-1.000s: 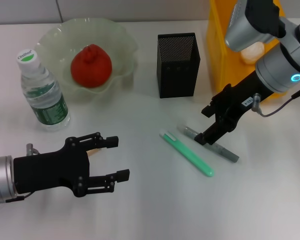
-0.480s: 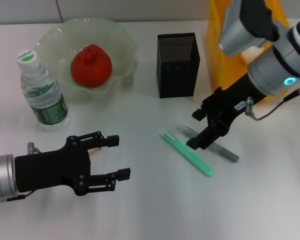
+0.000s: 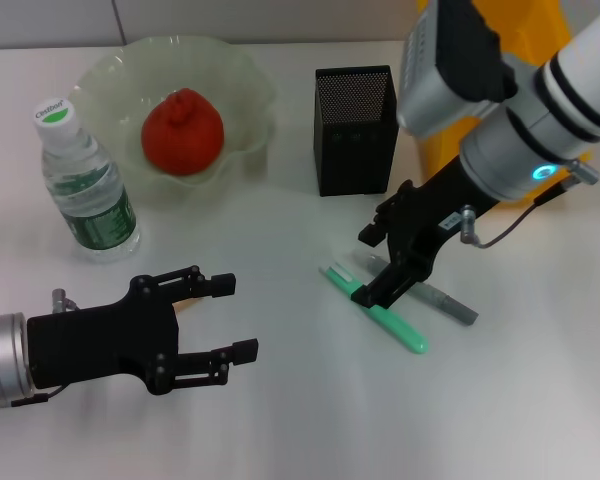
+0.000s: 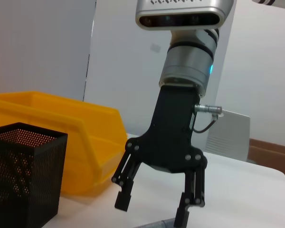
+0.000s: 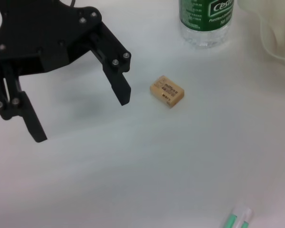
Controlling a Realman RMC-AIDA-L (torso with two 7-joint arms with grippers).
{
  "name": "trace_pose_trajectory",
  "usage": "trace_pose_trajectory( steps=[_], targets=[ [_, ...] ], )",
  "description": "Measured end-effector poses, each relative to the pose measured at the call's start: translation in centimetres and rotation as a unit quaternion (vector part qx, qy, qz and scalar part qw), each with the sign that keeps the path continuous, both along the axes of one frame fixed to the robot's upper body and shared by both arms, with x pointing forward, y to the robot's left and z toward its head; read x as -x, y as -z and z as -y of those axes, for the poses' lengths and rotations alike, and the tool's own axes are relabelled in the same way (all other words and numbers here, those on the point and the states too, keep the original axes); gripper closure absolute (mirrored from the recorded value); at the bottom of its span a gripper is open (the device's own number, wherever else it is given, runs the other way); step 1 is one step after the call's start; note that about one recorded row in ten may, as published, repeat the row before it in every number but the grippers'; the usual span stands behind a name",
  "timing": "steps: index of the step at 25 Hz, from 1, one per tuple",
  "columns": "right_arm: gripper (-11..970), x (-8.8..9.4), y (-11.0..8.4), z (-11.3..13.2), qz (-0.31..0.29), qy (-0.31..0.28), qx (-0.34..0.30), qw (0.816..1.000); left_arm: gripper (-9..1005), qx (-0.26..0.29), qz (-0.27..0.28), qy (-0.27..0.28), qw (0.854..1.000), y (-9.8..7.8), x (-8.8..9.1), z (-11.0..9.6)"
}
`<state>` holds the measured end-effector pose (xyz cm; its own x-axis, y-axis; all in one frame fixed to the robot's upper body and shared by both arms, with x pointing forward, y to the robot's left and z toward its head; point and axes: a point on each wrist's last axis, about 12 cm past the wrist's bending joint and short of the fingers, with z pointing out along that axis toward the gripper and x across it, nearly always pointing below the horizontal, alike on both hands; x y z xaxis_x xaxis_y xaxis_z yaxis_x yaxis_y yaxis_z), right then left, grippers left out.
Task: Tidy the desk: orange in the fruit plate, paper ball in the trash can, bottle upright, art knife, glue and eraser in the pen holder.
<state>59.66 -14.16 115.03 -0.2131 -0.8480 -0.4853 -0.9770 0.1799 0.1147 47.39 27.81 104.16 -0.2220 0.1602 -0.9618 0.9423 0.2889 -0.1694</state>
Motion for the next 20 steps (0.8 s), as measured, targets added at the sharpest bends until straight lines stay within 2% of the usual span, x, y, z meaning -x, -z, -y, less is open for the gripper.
trace_pose_trajectory(
  steps=[20],
  targets=[
    [154,0.3,3.1,-1.7,0.019,-0.004,0.016,1.0,216,-0.002,-0.003,0.004,1.0,0.1,0.2,0.1]
  ],
)
